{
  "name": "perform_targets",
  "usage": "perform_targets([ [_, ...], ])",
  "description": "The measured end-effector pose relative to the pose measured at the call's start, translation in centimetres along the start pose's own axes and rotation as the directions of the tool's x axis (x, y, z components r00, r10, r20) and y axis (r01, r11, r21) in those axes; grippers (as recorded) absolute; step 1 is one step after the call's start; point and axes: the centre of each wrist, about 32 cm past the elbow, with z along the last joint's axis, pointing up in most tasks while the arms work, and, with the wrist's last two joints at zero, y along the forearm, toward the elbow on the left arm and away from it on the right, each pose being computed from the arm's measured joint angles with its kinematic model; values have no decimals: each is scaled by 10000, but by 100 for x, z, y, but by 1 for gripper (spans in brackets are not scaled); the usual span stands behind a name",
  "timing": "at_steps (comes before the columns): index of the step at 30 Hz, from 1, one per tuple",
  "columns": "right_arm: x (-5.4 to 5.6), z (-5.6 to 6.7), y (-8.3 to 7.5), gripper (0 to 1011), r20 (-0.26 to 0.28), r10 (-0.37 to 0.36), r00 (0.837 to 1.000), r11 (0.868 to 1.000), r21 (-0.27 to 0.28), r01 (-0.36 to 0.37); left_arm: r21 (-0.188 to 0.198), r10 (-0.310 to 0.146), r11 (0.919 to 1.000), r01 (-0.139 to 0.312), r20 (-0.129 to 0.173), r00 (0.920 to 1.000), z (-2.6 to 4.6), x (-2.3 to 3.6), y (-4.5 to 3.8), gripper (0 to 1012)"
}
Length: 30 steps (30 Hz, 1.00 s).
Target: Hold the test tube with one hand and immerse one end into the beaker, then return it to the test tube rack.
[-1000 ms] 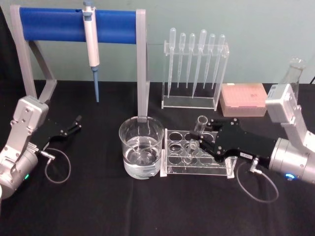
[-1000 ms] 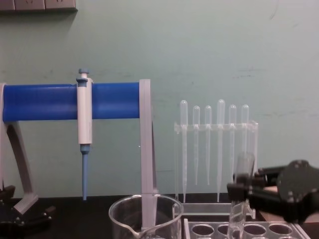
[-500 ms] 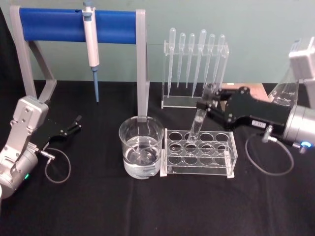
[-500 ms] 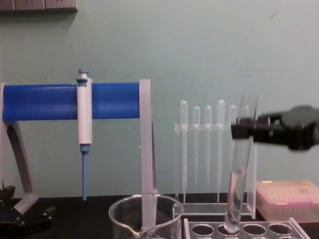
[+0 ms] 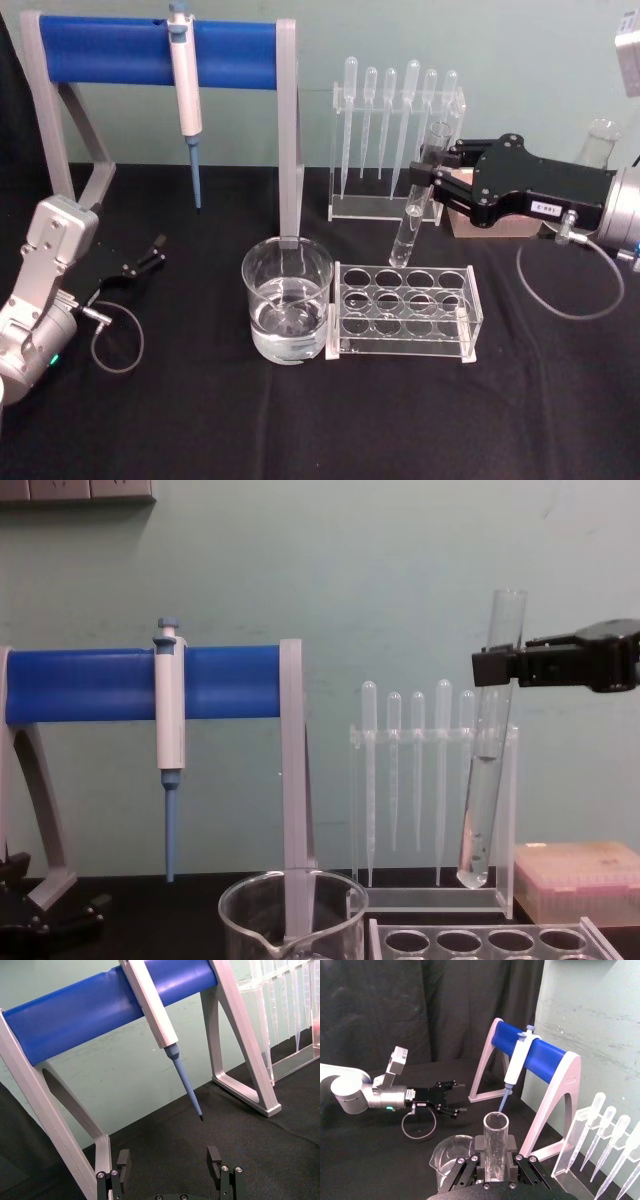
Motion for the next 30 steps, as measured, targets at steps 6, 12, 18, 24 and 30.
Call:
perform_targets([
  [6,53,93,-17,241,11,126,9999,9999,-87,-126,0,0,10000,0,0,10000,0,0,0,1000],
  [12,60,152,-29,241,82,278,9996,9996,-112,-277,0,-1,10000,1,0,10000,0,0,0,1000],
  [18,53,165,-32,241,105,330,9994,9994,-129,-329,0,0,10000,0,-1,10000,0,0,0,1000],
  [24,56,167,-32,241,104,320,9994,9994,-119,-319,0,0,10000,0,0,10000,0,0,0,1000],
  [30,58,167,-33,241,97,310,9995,9995,-119,-309,0,-1,10000,1,0,10000,0,0,0,1000],
])
